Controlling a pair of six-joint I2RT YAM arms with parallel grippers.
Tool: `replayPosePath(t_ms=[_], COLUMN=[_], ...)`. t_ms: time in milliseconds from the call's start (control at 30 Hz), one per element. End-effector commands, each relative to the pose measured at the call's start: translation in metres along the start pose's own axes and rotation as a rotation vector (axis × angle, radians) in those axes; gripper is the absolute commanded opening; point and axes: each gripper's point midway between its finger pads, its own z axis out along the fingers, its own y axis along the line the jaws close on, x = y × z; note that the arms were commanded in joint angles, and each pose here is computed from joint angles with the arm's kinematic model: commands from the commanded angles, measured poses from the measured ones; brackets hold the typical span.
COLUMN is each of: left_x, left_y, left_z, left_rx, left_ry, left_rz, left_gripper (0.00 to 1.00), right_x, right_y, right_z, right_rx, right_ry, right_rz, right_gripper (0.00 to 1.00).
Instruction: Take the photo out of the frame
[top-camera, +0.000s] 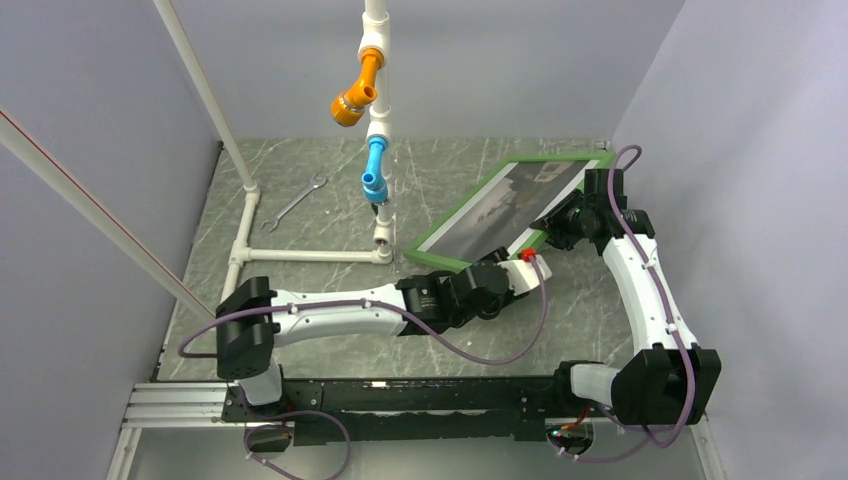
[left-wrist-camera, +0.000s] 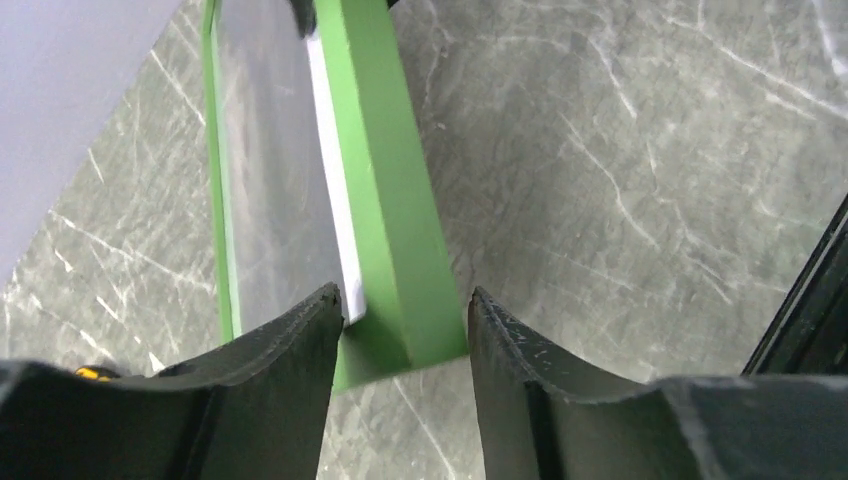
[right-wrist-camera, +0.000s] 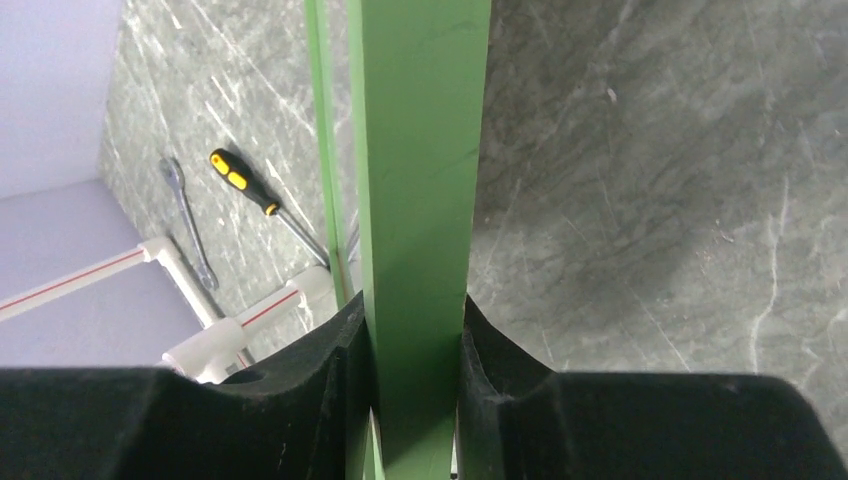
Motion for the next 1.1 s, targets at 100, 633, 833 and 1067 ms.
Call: replayPosePath(t_ms=[100,633,833,1067], left_x=[-0.024,0.032,0.035,0.024], left_y=[0.011,0.016,0.027,0.026], left_z=[-0.036,-0.049,-0.04,-0.019], left_rx=[0.007,-0.016,-0.098,-0.13], left_ry=[-0.134,-0.143,-0.16,-0.246], left_rz=[-0.153,-0.008,0.038,0.098], left_gripper=[0.7,0.99,0.99,0.99], right_x=[-0.014,-0.015,-0.011,-0.01], right_y=[0.002,0.017,0.023,0.024], right_z=[-0.018,-0.043,-0.048,-0.056], right_rx=[0.037,-0.001,-0.036,-0.046], right_ry=[-0.07,-0.069,-0.058,-0.066], right_rz=[0.009,0.017,0.02,0.02], right_gripper=[0.0,0.0,0.0,0.0])
